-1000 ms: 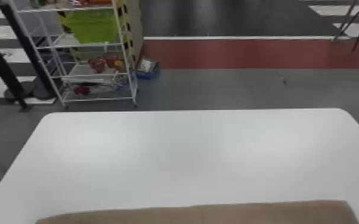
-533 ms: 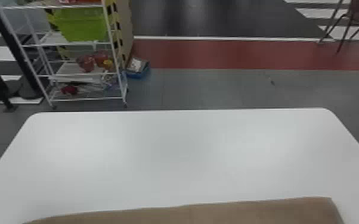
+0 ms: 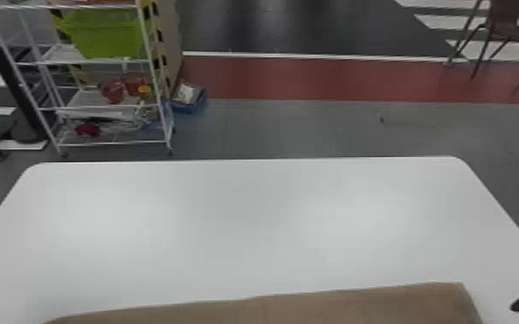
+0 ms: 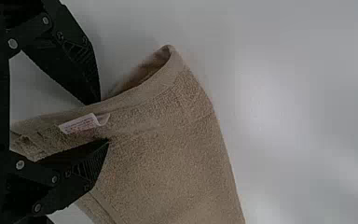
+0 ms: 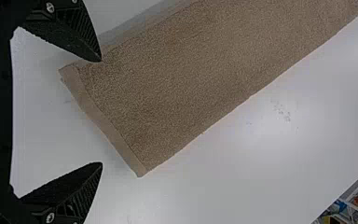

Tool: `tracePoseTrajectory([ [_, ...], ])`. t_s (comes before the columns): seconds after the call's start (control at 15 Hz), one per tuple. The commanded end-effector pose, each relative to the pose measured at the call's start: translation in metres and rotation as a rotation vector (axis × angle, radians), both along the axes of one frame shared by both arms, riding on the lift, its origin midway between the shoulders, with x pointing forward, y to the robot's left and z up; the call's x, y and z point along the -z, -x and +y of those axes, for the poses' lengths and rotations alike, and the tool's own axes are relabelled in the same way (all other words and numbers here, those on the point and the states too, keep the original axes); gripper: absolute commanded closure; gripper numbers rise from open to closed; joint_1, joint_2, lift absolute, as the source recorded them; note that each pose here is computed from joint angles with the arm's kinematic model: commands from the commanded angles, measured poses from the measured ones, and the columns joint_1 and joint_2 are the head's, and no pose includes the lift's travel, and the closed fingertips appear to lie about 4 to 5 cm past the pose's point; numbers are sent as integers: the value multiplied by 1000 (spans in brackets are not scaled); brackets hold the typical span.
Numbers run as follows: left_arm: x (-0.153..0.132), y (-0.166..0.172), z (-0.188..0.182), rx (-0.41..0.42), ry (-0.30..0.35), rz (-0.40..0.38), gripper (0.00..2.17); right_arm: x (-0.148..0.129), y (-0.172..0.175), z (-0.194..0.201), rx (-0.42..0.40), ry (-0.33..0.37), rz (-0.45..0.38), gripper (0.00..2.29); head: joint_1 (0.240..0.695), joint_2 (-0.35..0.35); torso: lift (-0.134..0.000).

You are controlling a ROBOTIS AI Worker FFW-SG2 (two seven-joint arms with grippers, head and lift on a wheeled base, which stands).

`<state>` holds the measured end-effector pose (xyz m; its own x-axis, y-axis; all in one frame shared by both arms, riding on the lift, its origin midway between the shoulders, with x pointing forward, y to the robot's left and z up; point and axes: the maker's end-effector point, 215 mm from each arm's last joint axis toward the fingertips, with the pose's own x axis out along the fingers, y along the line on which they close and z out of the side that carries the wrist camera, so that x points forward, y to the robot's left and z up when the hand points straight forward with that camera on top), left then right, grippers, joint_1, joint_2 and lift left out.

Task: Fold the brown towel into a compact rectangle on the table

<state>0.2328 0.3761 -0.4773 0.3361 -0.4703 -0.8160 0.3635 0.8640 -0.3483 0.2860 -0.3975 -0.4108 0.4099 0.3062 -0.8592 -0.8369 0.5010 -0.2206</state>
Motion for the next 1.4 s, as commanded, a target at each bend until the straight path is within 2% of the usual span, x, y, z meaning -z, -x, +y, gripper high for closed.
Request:
tracePoseTrajectory([
  [0.0, -1, -1, 1, 29, -13, -6, 1902, 1, 0, 0, 0, -3, 3, 90, 695, -49, -122],
  [0.13, -10, -6, 6, 46, -29, -37, 1949, 1, 0, -2, 4, -2, 3, 90, 695, -49, -122],
  [0.2, -15, -8, 13, 38, -40, -50, 2135, 1, 0, -2, 4, -2, 3, 90, 695, -46, -122],
  [0.33, -26, -12, 29, 18, -65, -74, 2135, 1, 0, -1, 5, -5, 2, 90, 695, -34, -122],
  [0.6, -64, -31, 77, -51, -125, -155, 2135, 2, 0, -1, 6, -8, 5, 90, 695, 45, -122],
  [0.8, -98, -46, 95, -126, -139, -201, 2135, 1, -3, 0, 4, -8, -2, 90, 695, 128, -122],
  [0.93, -119, -58, 106, -163, -153, -219, 2135, 0, -3, 0, 3, -10, -2, 90, 695, 152, -122],
  [1.13, -138, -49, 89, -216, -127, -222, 2138, 3, -2, -1, 2, -14, 2, 90, 695, 172, -122],
  [1.33, -153, -45, 25, -323, 37, -193, 2138, 6, -3, 2, -6, -23, 4, 90, 695, 131, -122],
])
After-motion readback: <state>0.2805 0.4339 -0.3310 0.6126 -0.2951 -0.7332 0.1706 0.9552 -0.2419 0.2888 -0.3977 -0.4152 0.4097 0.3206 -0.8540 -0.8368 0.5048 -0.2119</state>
